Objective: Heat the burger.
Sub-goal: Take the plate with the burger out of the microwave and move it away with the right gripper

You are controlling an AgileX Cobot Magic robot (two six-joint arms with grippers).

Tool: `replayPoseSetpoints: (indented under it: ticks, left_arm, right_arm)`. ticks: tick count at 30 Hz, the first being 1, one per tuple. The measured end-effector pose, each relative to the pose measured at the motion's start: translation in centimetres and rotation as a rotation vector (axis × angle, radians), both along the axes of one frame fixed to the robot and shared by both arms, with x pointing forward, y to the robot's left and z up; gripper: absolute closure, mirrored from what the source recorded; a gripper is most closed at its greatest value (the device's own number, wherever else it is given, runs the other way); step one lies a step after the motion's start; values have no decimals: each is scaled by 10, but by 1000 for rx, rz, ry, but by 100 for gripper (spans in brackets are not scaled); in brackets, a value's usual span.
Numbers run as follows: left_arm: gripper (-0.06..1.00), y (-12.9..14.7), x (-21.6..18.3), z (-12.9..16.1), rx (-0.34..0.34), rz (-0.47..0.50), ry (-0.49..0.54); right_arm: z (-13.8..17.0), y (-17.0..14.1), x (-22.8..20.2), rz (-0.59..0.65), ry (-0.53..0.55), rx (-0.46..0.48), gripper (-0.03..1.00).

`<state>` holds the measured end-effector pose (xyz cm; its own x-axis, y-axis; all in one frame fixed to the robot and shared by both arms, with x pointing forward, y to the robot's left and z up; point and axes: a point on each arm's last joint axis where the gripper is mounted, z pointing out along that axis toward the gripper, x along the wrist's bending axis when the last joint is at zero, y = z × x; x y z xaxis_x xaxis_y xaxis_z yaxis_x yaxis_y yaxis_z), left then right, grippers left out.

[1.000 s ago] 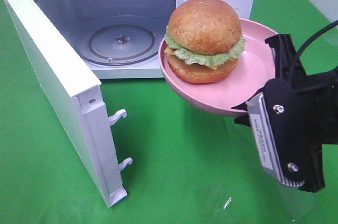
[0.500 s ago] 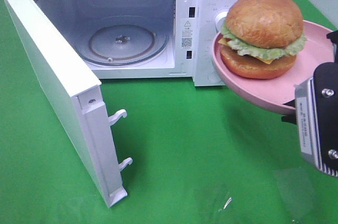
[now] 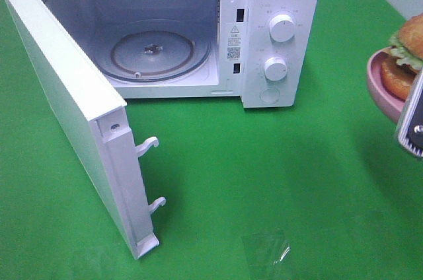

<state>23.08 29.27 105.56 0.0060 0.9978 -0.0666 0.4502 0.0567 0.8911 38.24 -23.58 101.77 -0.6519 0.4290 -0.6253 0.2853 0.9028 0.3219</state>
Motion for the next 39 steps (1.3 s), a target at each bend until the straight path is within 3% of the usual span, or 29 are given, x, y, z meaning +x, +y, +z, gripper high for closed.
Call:
replayPoseSetpoints:
  ticks: [9, 16, 20, 24, 32, 39]
  left_arm:
    - [-4, 0, 0, 0, 0, 0, 0]
    - [-4, 0, 0, 0, 0, 0, 0]
    - [-4, 0, 0, 0, 0, 0, 0]
    - [-4, 0, 0, 0, 0, 0, 0]
    - [-4, 0, 0, 0, 0, 0, 0]
    - [-4, 0, 0, 0, 0, 0, 0]
  right_arm:
    - [-4, -10, 0, -262, 31, 62, 89]
    - [-28, -7, 12, -482, 112, 36, 89]
    - [-36, -2, 20, -569, 116, 65, 89]
    - [-57, 9, 35, -756, 146, 108, 89]
    - [-76, 19, 57, -838, 133, 112, 89]
    - [-95, 3, 77, -925, 137, 115, 89]
